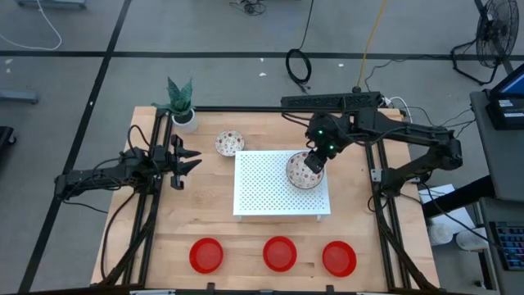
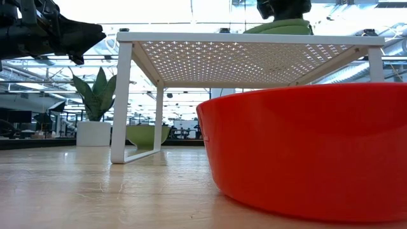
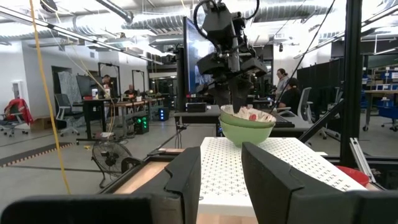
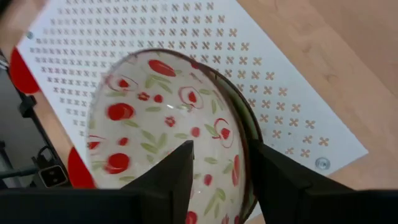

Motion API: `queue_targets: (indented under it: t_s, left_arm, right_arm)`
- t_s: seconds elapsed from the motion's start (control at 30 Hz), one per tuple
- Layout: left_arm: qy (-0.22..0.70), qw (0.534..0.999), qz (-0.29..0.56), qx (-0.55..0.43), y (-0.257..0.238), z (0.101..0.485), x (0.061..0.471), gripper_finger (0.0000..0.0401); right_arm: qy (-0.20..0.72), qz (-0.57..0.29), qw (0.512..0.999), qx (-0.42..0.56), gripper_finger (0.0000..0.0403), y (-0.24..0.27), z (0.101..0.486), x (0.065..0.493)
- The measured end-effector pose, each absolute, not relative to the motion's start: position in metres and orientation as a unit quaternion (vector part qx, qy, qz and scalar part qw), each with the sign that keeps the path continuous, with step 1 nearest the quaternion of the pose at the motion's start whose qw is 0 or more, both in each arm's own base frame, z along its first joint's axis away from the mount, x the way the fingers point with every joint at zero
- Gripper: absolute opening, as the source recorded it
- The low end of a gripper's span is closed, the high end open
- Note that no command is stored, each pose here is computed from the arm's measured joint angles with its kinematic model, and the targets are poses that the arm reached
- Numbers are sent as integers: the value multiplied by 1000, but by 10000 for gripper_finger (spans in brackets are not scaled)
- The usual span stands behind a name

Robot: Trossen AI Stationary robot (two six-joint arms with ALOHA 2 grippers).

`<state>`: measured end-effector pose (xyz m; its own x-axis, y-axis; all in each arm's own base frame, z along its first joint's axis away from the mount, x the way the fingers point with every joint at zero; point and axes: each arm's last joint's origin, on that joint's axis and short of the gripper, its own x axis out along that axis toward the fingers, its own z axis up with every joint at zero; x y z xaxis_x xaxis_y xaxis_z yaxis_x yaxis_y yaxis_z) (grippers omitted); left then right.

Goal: Pick & Place Mini bowls
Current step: Stack the right white patterned bowl on top of the white patterned bowl on the shelf

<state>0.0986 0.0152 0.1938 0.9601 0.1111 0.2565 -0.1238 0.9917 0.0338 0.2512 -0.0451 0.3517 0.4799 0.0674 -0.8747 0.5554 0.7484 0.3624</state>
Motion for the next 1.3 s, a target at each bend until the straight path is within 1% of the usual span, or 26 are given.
queue_targets:
  t_s: [0.17, 0.5, 0.83, 0.93, 1.0, 1.13, 1.23, 1.3]
  left_arm:
    - [-128, 990, 59, 25, 15, 194, 99, 120]
    - [-128, 990, 59, 25, 15, 194, 99, 120]
    - [-128, 990, 59, 25, 15, 194, 99, 120]
    - [-128, 990, 59, 25, 15, 194, 99, 120]
    - [-128, 990, 60, 25, 15, 194, 99, 120]
    - [-128, 990, 59, 25, 15, 194, 99, 120]
    - [-129, 990, 59, 25, 15, 194, 99, 120]
    - [-128, 990, 59, 25, 15, 194, 99, 120]
  right_arm:
    - [472, -155, 804, 325, 150, -45, 360, 251]
    - [474, -172, 801, 323, 150, -47, 360, 249]
    - [446, -171, 815, 327, 149, -49, 371, 238]
    - [422, -163, 830, 327, 149, -49, 377, 237]
    - [392, -144, 851, 319, 149, -46, 383, 241]
    - [309, -56, 908, 276, 142, -33, 400, 255]
    - [272, -10, 934, 232, 118, -20, 406, 265]
    - [285, 12, 937, 201, 89, -13, 402, 270]
